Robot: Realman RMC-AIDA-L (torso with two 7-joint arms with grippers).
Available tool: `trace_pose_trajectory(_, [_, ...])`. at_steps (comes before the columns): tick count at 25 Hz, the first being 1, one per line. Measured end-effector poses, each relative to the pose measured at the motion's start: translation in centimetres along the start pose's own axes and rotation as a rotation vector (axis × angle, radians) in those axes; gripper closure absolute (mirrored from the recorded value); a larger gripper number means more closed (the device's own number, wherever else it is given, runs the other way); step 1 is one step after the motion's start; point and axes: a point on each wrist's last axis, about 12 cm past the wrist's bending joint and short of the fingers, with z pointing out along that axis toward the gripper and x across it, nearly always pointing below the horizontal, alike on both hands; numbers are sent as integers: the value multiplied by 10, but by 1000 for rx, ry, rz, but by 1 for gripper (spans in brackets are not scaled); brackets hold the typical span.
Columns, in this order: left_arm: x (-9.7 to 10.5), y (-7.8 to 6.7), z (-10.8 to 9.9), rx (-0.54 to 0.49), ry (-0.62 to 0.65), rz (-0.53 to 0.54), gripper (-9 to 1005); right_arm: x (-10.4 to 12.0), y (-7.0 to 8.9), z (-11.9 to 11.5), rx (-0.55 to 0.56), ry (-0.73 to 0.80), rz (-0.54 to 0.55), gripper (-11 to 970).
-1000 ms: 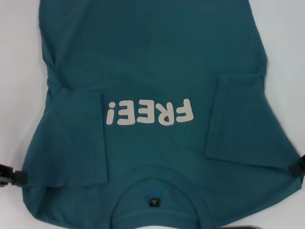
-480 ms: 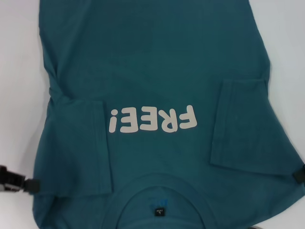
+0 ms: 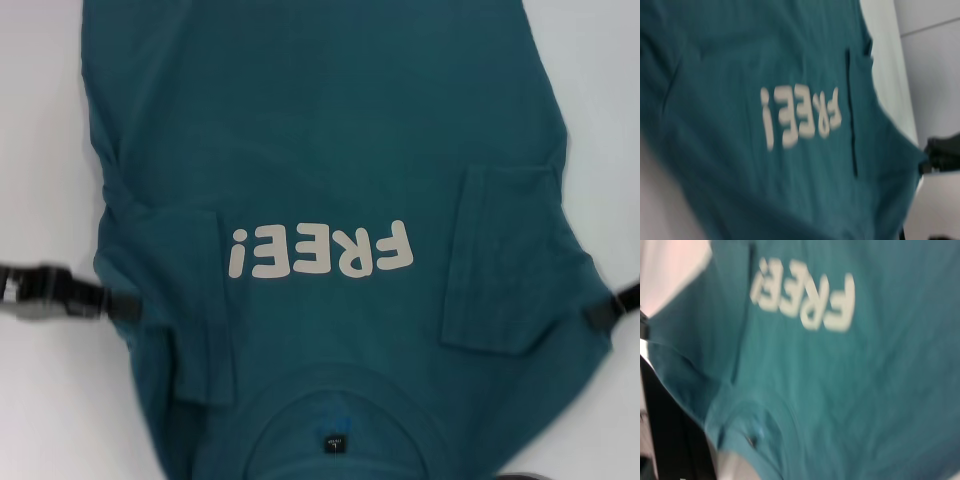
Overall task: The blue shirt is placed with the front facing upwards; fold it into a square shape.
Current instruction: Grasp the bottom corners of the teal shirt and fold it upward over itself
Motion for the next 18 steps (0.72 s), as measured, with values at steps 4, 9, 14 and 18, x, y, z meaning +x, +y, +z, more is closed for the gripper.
trace_pose_trajectory(4, [-27, -3, -7, -39, -112, -30, 948, -16, 5, -13, -29, -124, 3, 938])
trace_pose_trajectory(9, [-66, -13, 4, -98, -207, -49, 948, -44, 10, -20, -6, -257, 29, 938])
trace_pose_trajectory(14, [-99, -22, 18, -149, -296, -26, 956, -66, 12, -31, 49, -400, 25, 938])
trace_pose_trajectory(18, [-121, -27, 20, -172, -388, -8, 962, -77, 10, -46, 101, -494, 30, 938])
